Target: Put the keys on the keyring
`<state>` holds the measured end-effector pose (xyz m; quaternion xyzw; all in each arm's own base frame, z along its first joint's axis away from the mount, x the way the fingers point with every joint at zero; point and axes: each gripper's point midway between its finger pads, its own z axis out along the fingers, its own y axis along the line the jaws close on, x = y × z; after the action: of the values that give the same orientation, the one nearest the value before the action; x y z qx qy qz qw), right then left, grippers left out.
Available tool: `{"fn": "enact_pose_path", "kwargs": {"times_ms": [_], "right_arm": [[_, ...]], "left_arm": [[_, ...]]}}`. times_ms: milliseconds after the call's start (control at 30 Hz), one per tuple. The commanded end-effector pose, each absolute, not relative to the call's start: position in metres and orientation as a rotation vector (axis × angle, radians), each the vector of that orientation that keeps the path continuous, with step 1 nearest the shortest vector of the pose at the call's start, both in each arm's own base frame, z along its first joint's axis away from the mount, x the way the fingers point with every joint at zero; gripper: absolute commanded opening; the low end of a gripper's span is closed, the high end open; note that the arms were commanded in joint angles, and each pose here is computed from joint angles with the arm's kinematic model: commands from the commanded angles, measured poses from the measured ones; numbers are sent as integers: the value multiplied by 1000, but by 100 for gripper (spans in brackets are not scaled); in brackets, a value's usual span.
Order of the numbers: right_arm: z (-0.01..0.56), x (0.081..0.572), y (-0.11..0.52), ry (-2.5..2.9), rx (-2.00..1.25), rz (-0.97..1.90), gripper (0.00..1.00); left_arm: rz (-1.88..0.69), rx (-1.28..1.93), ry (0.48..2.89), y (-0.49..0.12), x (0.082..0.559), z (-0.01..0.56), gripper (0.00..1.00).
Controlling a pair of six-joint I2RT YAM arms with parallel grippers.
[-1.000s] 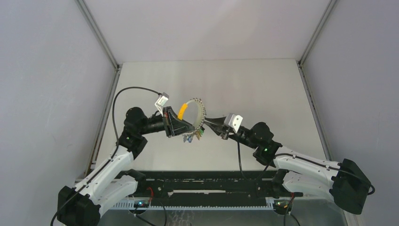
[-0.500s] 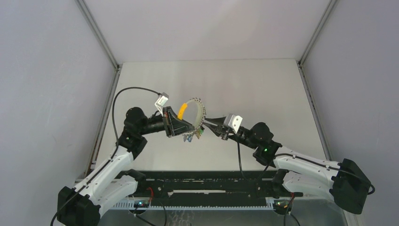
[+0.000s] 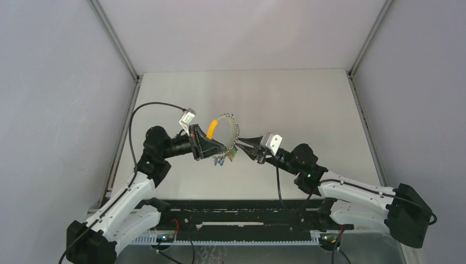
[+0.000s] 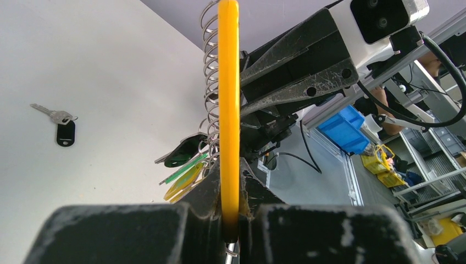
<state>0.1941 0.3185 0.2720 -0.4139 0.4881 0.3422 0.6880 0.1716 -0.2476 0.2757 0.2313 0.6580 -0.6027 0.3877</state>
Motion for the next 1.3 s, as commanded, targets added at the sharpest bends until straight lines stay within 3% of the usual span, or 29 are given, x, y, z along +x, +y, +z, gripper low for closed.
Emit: {"fn": "enact_pose_path", "kwargs": {"times_ms": [0,267,1267], "right_arm": [[296,195,319,1046,-849,779,20],[302,192,319,1025,-839,779,15],[298,202,323,1062,-727,754,19]], "left_arm": [[-1511,628,1574,-247,168,298,0],[-1513,637,1578,-248,168,296,0],[-1463,581,1548,-246,173,302,0]]}}
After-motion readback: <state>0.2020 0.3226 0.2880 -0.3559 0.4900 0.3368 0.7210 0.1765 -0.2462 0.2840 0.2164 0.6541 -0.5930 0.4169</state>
